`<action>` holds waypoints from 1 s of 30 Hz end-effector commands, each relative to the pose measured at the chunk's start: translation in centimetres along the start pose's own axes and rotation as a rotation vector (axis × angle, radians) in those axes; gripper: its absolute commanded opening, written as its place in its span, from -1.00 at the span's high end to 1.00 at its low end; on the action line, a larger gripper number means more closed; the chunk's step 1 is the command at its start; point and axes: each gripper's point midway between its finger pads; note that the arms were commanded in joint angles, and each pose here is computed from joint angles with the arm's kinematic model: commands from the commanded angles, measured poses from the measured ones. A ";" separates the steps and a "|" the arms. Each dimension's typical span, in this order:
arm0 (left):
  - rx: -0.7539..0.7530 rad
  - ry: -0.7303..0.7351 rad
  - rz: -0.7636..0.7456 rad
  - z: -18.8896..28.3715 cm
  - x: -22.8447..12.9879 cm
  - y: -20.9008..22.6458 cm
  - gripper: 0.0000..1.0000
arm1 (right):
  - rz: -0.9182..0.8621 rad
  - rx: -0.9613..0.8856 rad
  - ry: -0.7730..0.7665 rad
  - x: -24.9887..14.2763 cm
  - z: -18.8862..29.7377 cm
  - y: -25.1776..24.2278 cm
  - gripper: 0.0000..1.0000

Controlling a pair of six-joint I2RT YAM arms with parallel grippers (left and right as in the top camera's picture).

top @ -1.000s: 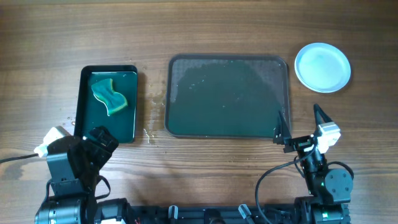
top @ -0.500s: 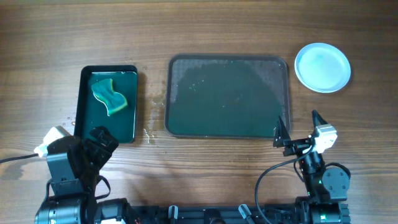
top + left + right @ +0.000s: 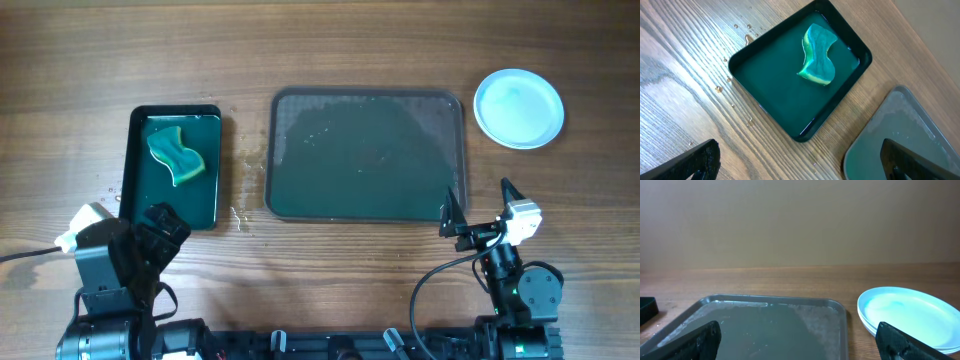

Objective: Clean dirty plates on tray and stack at the side

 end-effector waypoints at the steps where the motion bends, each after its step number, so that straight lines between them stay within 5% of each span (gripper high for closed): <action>1: 0.003 -0.006 0.011 0.0 0.1 0.1 -1.00 | -0.002 0.019 -0.013 0.3 0.1 0.3 -1.00; 15: -0.008 -0.008 -0.073 0.0 0.0 -0.1 -1.00 | -0.002 0.019 -0.013 0.3 0.1 0.3 -0.99; 21: -0.259 -0.076 -0.415 -0.2 -1.8 -2.7 -1.00 | -0.003 0.019 -0.013 0.3 0.1 0.3 -0.99; 30: -0.533 -0.301 -0.467 -3.2 -3.1 -5.1 -1.00 | -0.002 0.019 -0.013 0.3 0.1 0.3 -1.00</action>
Point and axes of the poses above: each gripper's point midway between its finger pads, its own z axis back along the fingers, its own y axis along the line the jaws close on, x = y × z, and after that the axes turned 3 degrees about z, right-handed
